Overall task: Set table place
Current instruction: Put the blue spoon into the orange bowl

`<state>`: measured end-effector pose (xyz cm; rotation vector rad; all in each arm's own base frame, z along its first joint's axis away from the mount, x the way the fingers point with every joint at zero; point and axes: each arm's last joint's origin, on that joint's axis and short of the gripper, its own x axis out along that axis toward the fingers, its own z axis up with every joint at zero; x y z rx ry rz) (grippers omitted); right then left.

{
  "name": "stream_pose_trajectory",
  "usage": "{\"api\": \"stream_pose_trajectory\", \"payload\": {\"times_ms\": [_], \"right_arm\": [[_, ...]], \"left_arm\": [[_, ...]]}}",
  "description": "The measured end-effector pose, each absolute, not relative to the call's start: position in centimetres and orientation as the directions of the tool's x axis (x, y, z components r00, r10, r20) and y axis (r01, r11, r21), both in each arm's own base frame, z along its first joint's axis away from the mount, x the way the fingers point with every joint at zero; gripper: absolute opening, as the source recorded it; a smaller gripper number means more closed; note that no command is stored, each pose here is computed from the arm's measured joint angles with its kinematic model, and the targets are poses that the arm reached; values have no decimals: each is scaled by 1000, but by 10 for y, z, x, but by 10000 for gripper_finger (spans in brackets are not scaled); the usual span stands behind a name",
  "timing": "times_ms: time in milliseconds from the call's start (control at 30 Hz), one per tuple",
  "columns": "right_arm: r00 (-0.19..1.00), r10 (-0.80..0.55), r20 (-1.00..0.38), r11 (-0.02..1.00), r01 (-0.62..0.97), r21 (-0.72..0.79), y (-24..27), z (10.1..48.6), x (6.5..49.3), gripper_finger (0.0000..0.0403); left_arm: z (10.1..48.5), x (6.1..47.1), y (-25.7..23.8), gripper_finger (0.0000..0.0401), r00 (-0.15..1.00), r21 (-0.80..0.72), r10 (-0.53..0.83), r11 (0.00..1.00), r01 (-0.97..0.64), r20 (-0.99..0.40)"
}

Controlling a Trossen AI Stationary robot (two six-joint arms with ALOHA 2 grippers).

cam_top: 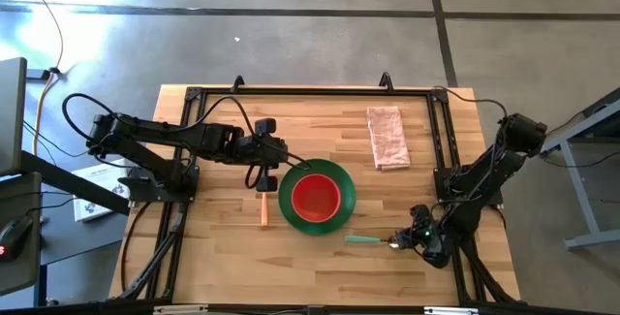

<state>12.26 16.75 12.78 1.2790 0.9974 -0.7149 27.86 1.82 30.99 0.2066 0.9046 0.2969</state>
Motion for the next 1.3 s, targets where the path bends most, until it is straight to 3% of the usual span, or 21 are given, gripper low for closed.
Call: {"api": "stream_pose_trajectory", "payload": {"times_ms": [433,767,867,1033,1200,1300], "right_arm": [[433,62,-899,202,877,436,166,126,124,10],[461,77,-884,223,856,466,171,137,132,1],[460,78,-884,250,850,464,176,155,138,0],[402,-6,-915,322,867,379,175,200,147,1],[369,-98,-924,405,863,302,166,265,156,1],[383,-169,-908,471,841,267,153,304,161,1]], "left_arm": [[310,279,18,0,581,299,339,940,-166,-740],[310,279,18,0,582,299,338,940,-166,-740],[311,280,17,0,605,285,294,952,-113,-740],[316,288,11,9,708,217,96,973,82,-700],[328,298,7,44,814,173,-65,964,200,-578],[333,305,6,73,855,204,-94,952,227,-511]]}}
